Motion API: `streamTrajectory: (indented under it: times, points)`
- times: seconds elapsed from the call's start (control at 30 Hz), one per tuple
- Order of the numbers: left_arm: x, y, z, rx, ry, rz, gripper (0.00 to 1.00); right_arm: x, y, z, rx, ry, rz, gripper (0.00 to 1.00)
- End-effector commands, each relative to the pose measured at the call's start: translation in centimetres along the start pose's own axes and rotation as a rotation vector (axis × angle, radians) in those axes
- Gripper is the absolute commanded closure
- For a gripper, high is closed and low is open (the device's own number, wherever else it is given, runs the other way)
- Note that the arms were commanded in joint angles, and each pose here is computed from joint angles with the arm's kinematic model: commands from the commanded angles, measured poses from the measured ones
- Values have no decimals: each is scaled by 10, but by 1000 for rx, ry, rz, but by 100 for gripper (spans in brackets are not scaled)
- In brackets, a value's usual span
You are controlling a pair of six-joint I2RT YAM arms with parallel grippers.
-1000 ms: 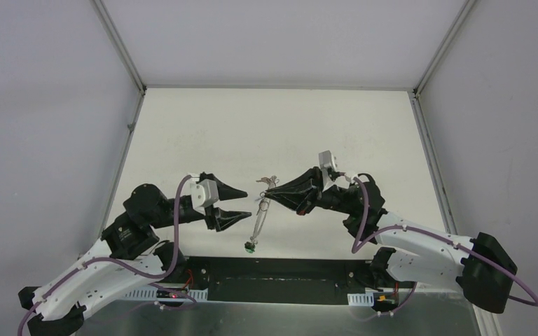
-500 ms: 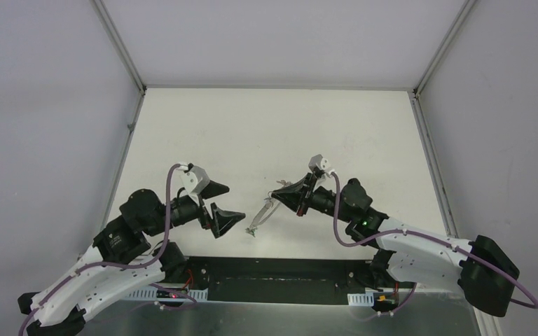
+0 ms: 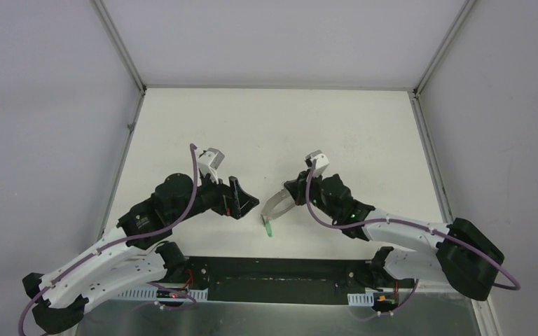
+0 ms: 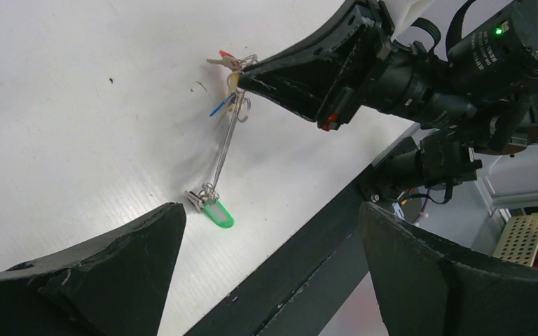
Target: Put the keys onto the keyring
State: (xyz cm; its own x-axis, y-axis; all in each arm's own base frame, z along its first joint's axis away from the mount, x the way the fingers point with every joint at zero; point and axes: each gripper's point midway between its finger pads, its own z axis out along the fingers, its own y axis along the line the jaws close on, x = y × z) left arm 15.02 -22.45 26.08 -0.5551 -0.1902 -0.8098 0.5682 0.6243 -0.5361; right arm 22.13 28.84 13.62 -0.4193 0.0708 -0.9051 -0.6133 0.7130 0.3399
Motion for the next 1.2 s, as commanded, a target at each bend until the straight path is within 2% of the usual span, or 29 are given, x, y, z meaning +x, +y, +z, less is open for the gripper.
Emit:
streamTrajectory:
  times: [0.0,0.1,0.17,0.27,0.4,0.57,0.73,0.77,0.8,0.83,1.03,1.17]
  points:
    - [-24,-16,2,19,-62,-107,1,-17,-26,20,161,-26,44,95]
    - [-24,-10,5,-13,-83,-143,1,-26,-37,31,188,-35,69,86]
    - [-24,-9,5,-5,-92,-110,1,-35,-49,36,198,-42,85,80]
    - [-24,-5,4,-11,-103,-68,1,-50,-62,41,180,-53,115,61]
    - [-27,7,2,-72,-135,-76,1,-69,-79,36,143,-73,142,44]
    - [-28,25,4,-162,-149,-44,1,-83,-102,16,141,-108,161,24]
    - [-27,49,12,-270,-149,7,1,-83,-130,-15,232,-132,155,10]
    - [-26,56,14,-300,-148,11,1,-83,-137,-22,261,-136,150,4]
    - [-25,65,16,-328,-143,20,1,-82,-141,-29,278,-136,156,4]
    - [-24,73,17,-351,-137,29,1,-81,-149,-36,310,-134,137,0]
    - [-23,141,13,-506,-104,12,1,-68,-184,-78,497,-66,39,0]
    - [-30,183,-4,-655,-110,53,1,-58,-205,-104,634,-37,11,0]
